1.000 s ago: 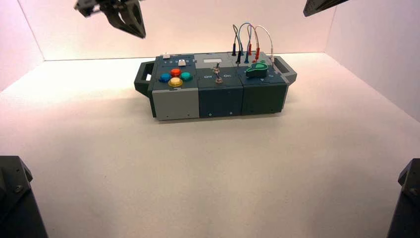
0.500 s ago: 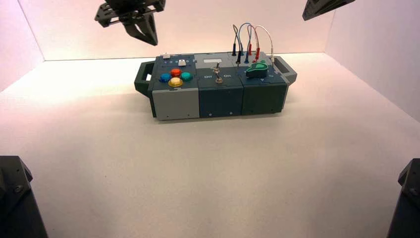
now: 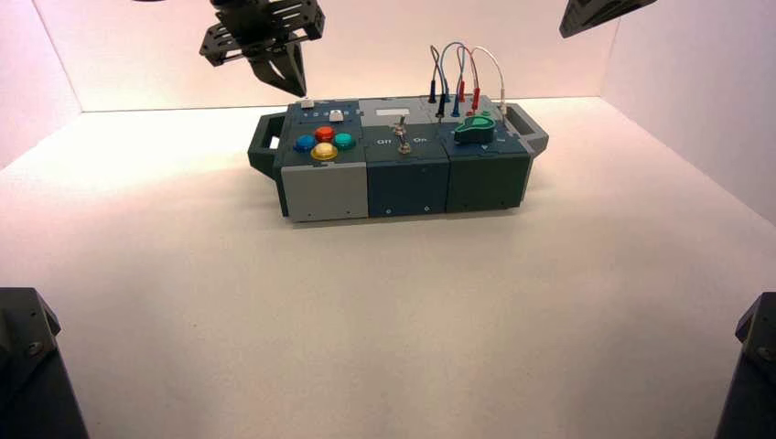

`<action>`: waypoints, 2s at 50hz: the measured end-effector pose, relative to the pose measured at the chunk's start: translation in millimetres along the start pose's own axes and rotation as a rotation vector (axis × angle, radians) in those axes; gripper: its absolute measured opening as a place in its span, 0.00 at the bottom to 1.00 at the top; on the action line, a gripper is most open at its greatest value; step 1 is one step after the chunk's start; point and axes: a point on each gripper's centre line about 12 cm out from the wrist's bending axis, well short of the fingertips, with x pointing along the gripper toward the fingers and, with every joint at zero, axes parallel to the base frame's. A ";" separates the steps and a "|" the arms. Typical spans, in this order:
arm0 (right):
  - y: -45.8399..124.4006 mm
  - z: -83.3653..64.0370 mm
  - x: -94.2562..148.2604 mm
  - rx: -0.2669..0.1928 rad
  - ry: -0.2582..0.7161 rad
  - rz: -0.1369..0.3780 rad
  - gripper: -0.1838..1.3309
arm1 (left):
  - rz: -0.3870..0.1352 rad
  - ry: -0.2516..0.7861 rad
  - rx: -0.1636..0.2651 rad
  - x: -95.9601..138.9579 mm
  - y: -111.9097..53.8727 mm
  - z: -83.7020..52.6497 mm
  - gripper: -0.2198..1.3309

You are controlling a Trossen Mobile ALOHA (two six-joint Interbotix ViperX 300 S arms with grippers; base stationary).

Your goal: Move the bottom slider to position 5.

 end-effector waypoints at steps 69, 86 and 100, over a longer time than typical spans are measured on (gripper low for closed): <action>-0.7 0.9 -0.3 -0.006 -0.004 -0.006 0.03 | -0.019 0.077 0.036 34.8 -16.2 -2.3 0.04; -0.7 0.9 -0.3 -0.006 -0.004 -0.006 0.03 | -0.031 0.094 0.051 42.8 -24.6 -0.3 0.04; -0.8 0.8 -0.3 -0.007 -0.004 -0.007 0.03 | -0.038 0.094 0.057 47.2 -28.4 5.4 0.04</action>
